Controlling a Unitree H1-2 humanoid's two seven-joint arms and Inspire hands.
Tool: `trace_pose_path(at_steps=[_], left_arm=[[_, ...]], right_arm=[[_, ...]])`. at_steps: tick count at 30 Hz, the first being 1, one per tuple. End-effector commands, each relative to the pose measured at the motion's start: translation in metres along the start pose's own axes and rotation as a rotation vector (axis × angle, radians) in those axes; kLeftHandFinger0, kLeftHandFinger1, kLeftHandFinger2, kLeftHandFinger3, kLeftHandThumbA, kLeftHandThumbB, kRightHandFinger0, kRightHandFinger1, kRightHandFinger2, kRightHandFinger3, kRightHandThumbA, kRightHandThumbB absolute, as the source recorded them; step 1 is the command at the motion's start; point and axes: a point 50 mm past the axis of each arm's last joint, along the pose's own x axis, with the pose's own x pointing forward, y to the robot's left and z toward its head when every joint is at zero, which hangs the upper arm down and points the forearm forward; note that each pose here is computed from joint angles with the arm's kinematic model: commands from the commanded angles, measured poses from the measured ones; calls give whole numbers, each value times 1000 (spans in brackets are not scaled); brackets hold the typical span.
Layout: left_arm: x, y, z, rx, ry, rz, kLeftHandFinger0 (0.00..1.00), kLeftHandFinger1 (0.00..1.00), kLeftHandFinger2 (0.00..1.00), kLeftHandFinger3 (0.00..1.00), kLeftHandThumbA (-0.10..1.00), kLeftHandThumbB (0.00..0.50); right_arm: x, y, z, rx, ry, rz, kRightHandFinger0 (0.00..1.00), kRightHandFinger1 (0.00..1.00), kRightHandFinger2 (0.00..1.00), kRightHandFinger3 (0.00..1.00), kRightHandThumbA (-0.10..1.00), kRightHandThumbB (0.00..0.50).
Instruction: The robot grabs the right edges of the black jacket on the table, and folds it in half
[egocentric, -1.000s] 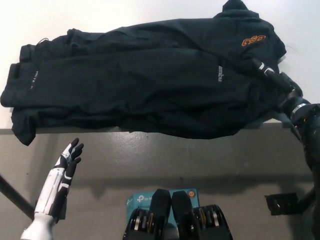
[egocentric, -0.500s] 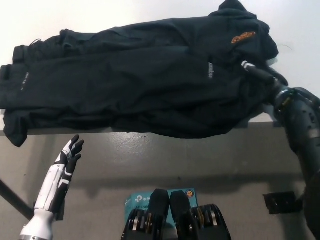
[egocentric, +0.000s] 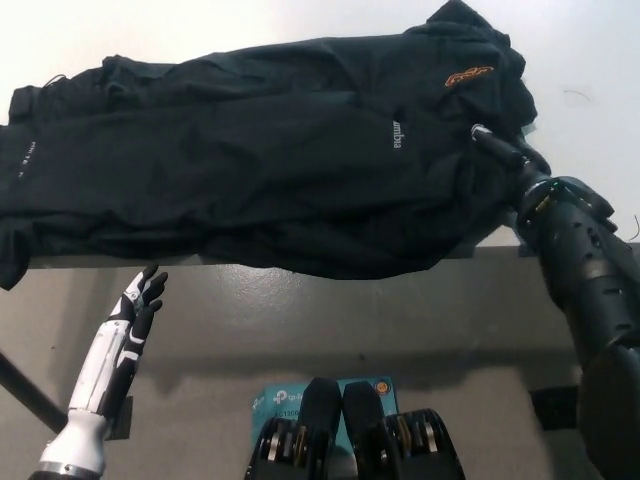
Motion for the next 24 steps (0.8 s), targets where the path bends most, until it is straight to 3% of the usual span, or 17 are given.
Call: trace_pose_path(at_steps=[1, 3, 5, 7, 10, 13, 17, 19, 23, 24], left_arm=[[6, 7, 10, 24, -48, 1, 1000, 1000, 1000, 1000, 1000, 202], [6, 7, 10, 24, -48, 0, 1000, 1000, 1000, 1000, 1000, 194], [6, 7, 11, 25, -47, -1, 1000, 1000, 1000, 1000, 1000, 193], [7, 7, 11, 27, -50, 3, 1000, 1000, 1000, 1000, 1000, 197], [6, 6, 10, 21, -47, 4, 1000, 1000, 1000, 1000, 1000, 197], [6, 7, 10, 26, -46, 4, 1000, 1000, 1000, 1000, 1000, 197], [7, 7, 13, 11, -48, 6, 1000, 1000, 1000, 1000, 1000, 202], [8, 7, 13, 20, -54, 7, 1000, 1000, 1000, 1000, 1000, 191], [7, 7, 13, 32, -56, 7, 1000, 1000, 1000, 1000, 1000, 182], [7, 7, 14, 33, -59, 8, 1000, 1000, 1000, 1000, 1000, 180]], right_arm=[[-2, 29, 47, 168, -161, 26, 0, 195, 796, 1000, -100, 57], [-4, 29, 59, 235, -205, 12, 0, 94, 797, 1000, -100, 74], [-8, 30, 74, 338, -275, 31, 0, 35, 726, 1000, -100, 66], [-11, 32, 87, 389, -305, 45, 0, 41, 683, 1000, -100, 76], [-16, 39, 111, 446, -344, 81, 0, 73, 701, 1000, -100, 55], [-22, 50, 137, 443, -380, 110, 0, 108, 706, 1000, -100, 74], [-33, 71, 171, 430, -414, 179, 0, 84, 658, 1000, -100, 76], [-37, 80, 181, 405, -435, 181, 0, 82, 649, 1000, -100, 102], [-45, 102, 196, 337, -477, 185, 0, 0, 635, 1000, -100, 98], [-47, 106, 199, 321, -489, 168, 0, 0, 640, 1000, -100, 117]])
